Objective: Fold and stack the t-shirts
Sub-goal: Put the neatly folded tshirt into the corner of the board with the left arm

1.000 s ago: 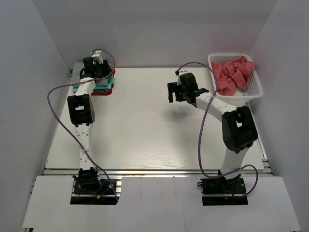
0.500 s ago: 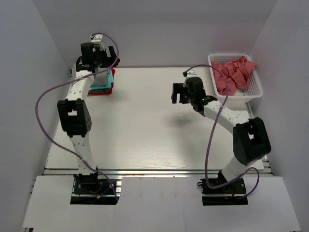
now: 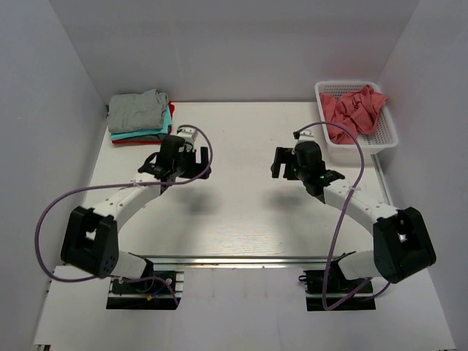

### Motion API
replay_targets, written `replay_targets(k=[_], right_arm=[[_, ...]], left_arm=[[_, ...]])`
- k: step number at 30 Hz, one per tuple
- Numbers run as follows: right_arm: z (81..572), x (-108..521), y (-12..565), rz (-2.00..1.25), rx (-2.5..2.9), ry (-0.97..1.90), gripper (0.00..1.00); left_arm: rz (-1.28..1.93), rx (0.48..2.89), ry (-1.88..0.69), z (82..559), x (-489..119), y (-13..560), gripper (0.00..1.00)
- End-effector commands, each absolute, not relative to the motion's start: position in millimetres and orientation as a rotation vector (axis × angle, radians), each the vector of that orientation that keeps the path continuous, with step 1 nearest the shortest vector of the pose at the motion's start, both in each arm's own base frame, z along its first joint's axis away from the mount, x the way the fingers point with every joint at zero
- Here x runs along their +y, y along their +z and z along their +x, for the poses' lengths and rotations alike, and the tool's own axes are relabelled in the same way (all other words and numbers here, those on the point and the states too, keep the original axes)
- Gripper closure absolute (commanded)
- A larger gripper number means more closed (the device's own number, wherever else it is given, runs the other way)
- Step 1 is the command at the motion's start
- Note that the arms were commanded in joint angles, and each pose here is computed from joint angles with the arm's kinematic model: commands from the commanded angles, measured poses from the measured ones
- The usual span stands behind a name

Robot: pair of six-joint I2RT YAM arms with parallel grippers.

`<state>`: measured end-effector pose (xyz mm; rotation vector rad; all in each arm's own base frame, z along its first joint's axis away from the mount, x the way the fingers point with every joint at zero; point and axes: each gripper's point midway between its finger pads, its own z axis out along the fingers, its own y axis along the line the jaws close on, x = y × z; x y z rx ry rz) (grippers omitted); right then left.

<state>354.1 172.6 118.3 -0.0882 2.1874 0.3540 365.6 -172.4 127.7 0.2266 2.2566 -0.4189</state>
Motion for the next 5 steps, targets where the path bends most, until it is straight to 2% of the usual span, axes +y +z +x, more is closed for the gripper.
replay_targets(k=[1, 5], right_arm=[[354, 166, 131, -0.027, 2.133, 0.356, 0.1], [350, 169, 138, -0.045, 2.1, 0.394, 0.1]], left_arm=[[0.153, 2.064, -0.4, 358, -163, 185, 0.0], [0.2, 1.997, -0.44, 338, -164, 199, 0.0]])
